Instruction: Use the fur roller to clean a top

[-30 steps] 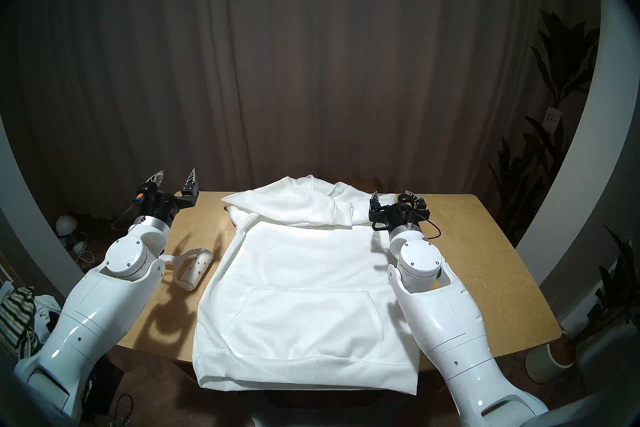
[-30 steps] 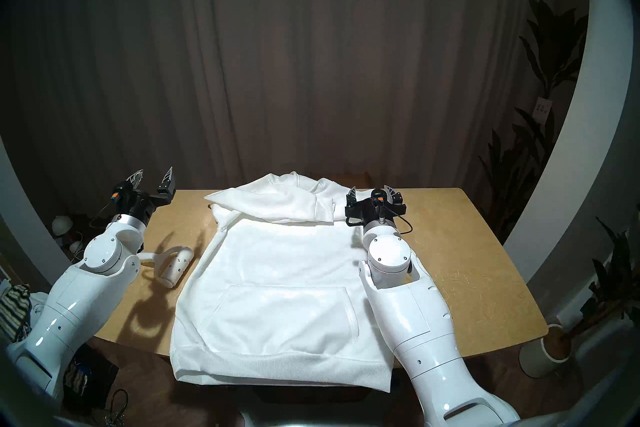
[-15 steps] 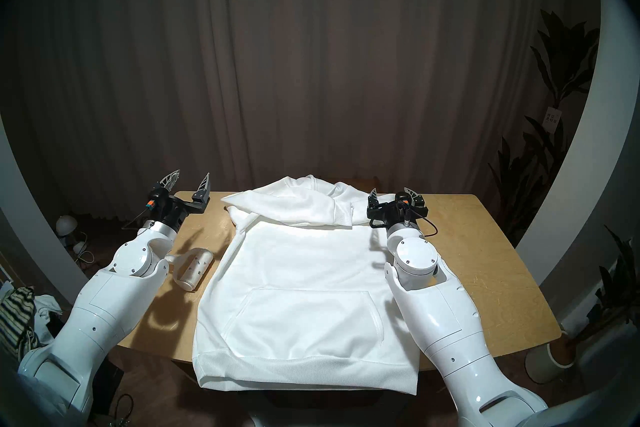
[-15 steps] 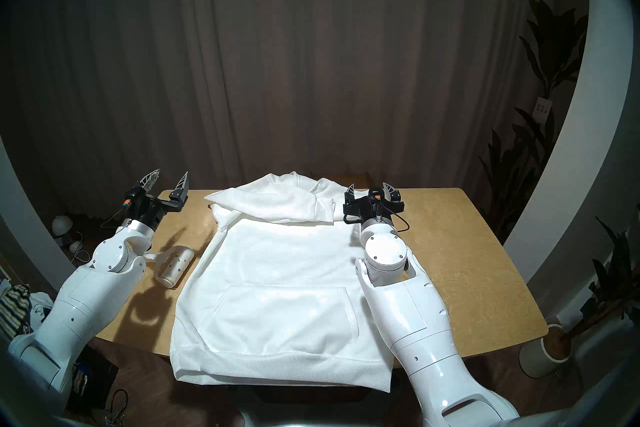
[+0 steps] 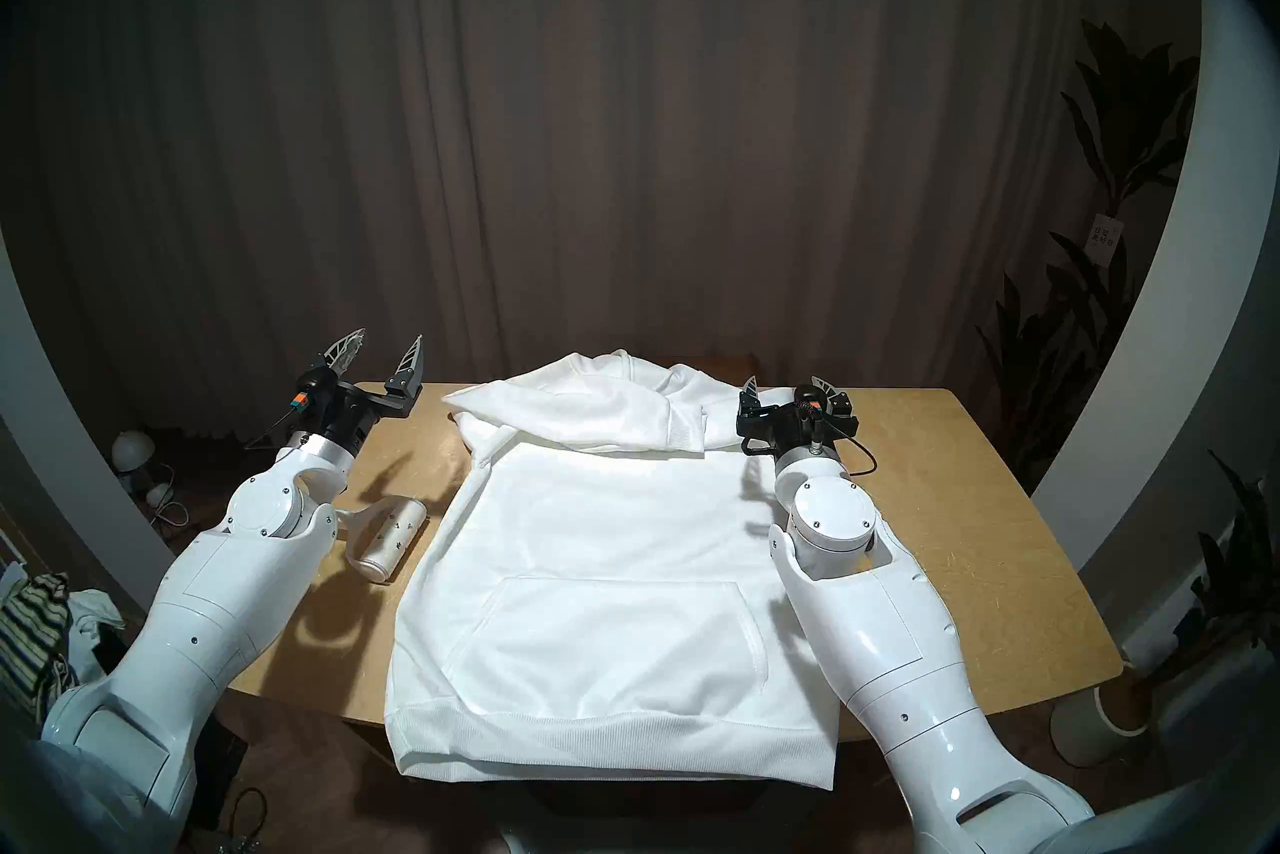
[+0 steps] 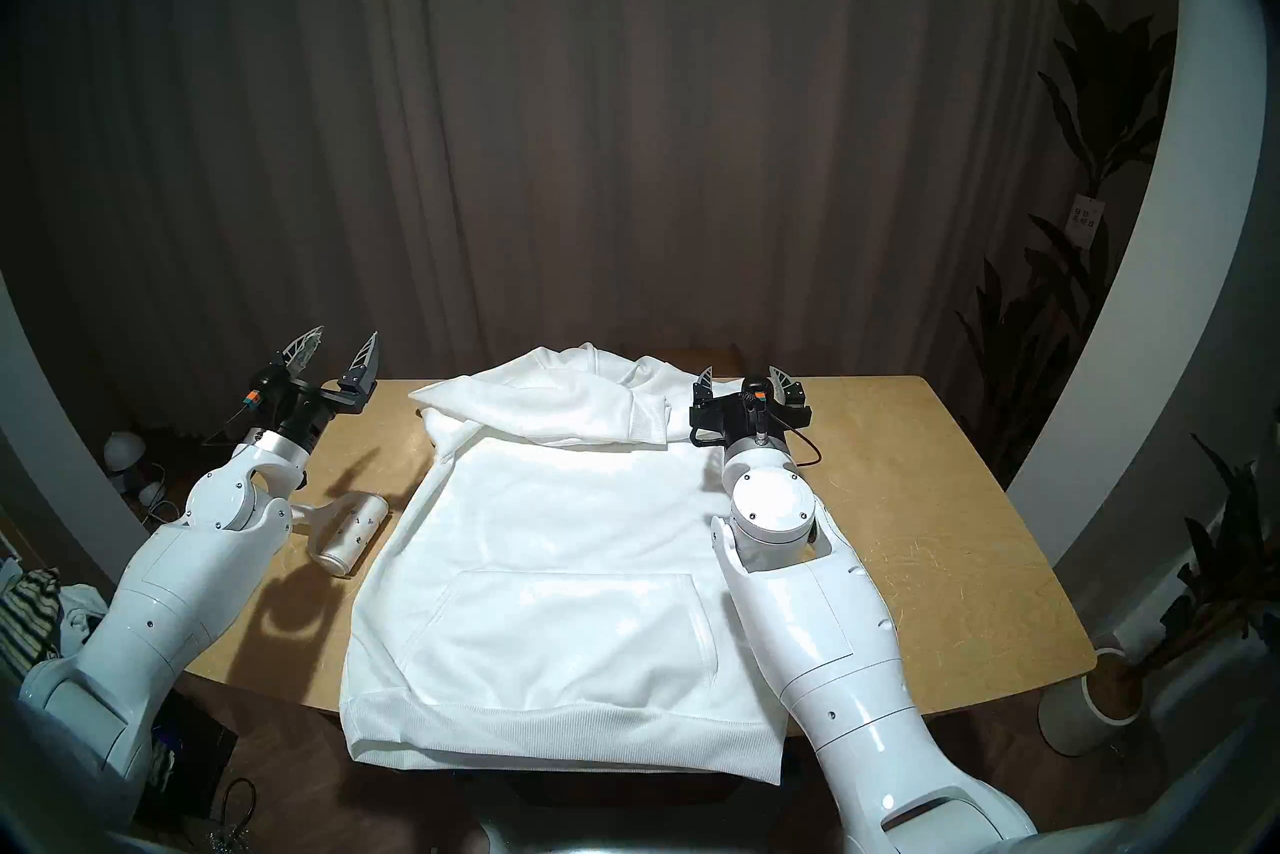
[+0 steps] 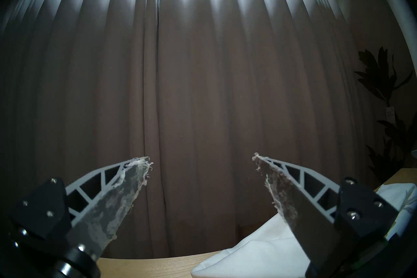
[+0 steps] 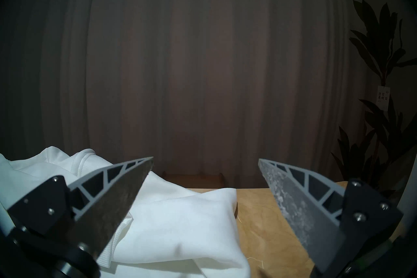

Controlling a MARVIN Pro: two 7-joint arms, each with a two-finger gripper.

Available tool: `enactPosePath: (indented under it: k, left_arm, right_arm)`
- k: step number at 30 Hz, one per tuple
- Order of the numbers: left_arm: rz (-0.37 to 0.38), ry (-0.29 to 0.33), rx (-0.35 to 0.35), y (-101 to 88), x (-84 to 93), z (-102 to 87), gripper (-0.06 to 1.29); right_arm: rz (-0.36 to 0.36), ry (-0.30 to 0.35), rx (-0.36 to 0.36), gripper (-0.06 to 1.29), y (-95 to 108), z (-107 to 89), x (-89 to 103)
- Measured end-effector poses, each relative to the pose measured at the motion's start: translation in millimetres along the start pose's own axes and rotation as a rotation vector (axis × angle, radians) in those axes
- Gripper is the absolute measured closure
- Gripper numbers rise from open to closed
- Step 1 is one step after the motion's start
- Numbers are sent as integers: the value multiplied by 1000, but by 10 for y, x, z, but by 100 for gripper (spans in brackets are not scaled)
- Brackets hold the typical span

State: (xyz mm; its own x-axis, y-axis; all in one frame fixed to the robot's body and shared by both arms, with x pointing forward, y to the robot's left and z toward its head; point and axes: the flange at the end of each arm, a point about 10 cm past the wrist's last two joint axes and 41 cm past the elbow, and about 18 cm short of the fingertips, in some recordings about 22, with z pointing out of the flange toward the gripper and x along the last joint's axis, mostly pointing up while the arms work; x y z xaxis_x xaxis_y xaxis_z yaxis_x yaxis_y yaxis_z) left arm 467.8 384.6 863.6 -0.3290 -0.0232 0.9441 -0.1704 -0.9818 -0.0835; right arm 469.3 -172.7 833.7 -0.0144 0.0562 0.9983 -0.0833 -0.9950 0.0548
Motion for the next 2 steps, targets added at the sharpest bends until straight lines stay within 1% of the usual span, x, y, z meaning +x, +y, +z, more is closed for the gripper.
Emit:
enactPosePath:
  k: [2]
  left_arm:
    - [-2,6,-4,3,10,11,3]
  right_arm:
    - [2,1,-1,1,0,1,0]
